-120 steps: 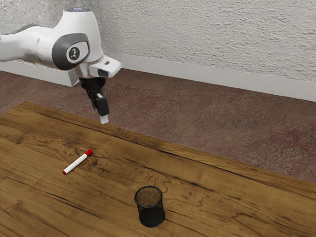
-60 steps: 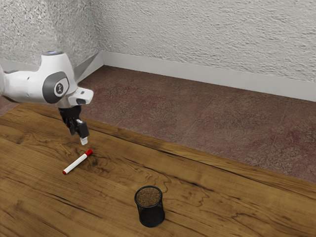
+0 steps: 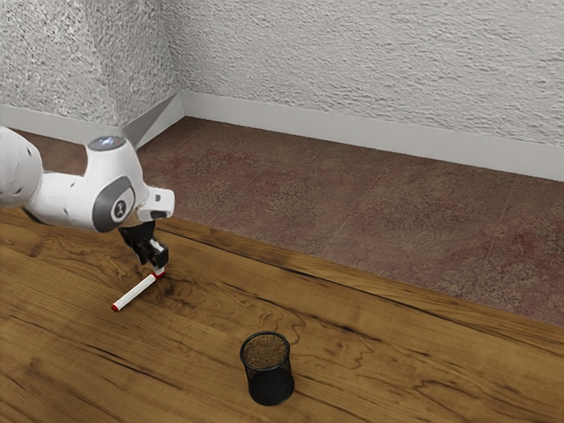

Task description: Put the marker into the pen holder.

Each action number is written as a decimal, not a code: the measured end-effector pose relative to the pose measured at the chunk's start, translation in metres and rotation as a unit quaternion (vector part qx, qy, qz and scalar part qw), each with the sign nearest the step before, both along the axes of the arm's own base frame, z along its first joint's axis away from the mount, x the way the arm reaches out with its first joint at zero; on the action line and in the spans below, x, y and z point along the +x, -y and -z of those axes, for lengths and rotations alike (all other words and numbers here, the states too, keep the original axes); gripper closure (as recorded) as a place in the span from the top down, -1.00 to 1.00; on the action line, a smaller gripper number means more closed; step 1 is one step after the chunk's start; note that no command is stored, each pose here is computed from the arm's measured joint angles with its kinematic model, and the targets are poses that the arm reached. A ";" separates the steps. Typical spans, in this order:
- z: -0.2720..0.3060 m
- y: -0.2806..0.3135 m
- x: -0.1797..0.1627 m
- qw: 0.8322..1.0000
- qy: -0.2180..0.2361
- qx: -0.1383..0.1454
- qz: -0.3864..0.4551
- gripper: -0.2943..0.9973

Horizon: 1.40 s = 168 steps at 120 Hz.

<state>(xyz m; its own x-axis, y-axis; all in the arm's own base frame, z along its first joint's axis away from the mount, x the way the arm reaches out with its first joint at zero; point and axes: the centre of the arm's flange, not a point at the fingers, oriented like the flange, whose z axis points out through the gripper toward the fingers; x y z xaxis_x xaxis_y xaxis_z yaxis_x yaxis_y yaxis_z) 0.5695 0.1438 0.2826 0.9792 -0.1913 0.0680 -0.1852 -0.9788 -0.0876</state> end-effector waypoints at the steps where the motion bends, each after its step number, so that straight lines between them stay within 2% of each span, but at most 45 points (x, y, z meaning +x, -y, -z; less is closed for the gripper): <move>1: 0.001 -0.001 0.000 1.000 0.000 0.000 -0.002 -0.05; 42: 0.025 -0.006 0.007 0.999 0.007 0.000 -0.041 -0.10; 96: 0.036 -0.012 -0.006 0.997 -0.002 -0.004 -0.075 -0.23; 130: 0.035 -0.012 -0.006 0.996 0.000 -0.004 -0.086 -0.57; 148: 0.000 -0.002 -0.001 0.996 0.025 -0.001 -0.084 -0.65; 168: -0.048 0.052 0.010 0.997 0.053 -0.004 -0.052 -0.67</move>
